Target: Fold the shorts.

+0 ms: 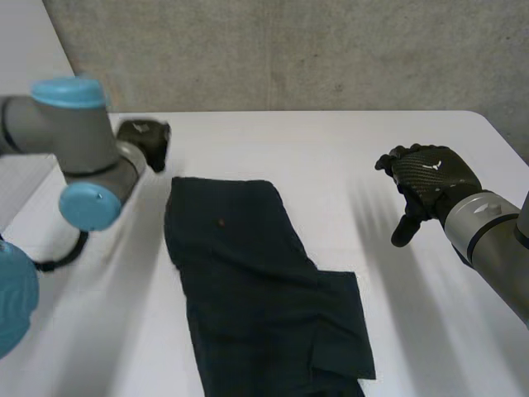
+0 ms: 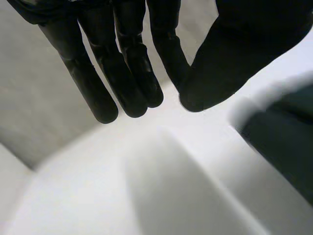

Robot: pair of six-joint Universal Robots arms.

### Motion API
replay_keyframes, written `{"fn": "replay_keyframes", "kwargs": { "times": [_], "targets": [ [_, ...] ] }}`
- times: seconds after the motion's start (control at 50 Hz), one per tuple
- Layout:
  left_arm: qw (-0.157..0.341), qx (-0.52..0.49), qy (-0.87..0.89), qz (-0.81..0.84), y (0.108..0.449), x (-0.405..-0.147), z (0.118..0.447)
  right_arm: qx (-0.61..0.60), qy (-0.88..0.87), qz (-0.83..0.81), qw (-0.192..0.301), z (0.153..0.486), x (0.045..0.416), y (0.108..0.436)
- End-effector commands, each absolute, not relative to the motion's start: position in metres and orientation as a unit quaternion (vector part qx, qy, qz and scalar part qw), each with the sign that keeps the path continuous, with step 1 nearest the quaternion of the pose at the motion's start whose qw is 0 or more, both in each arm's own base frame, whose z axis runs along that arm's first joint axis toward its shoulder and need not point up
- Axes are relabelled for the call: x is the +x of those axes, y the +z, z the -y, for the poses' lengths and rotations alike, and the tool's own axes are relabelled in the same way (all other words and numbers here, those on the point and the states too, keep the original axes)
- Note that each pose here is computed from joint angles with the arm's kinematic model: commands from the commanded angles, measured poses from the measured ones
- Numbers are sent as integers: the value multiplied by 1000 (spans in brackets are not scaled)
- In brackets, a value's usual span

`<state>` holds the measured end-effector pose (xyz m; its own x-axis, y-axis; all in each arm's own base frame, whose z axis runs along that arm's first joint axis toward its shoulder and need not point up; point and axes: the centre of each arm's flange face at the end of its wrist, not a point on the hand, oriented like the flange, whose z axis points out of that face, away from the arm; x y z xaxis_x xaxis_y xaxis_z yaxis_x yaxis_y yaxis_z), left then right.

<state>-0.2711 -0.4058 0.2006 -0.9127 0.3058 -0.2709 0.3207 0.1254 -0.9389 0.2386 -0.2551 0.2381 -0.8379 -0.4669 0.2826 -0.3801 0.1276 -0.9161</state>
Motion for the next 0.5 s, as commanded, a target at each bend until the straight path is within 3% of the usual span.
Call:
{"fn": "replay_keyframes", "kwargs": {
  "times": [0.02, 0.2, 0.36, 0.5],
  "targets": [
    [9, 196, -669, -717, 231, -273, 409, -283, -596, -750, 37, 254, 239, 238],
    [-8, 248, -595, -764, 181, -288, 372, -283, -595, -751, 37, 255, 238, 237],
    [-6, 250, -583, -773, 170, -283, 375, -287, -593, -752, 34, 254, 239, 235],
    [-38, 287, -561, -775, 150, -289, 375, -289, -592, -752, 33, 254, 239, 234]
  ]
}}
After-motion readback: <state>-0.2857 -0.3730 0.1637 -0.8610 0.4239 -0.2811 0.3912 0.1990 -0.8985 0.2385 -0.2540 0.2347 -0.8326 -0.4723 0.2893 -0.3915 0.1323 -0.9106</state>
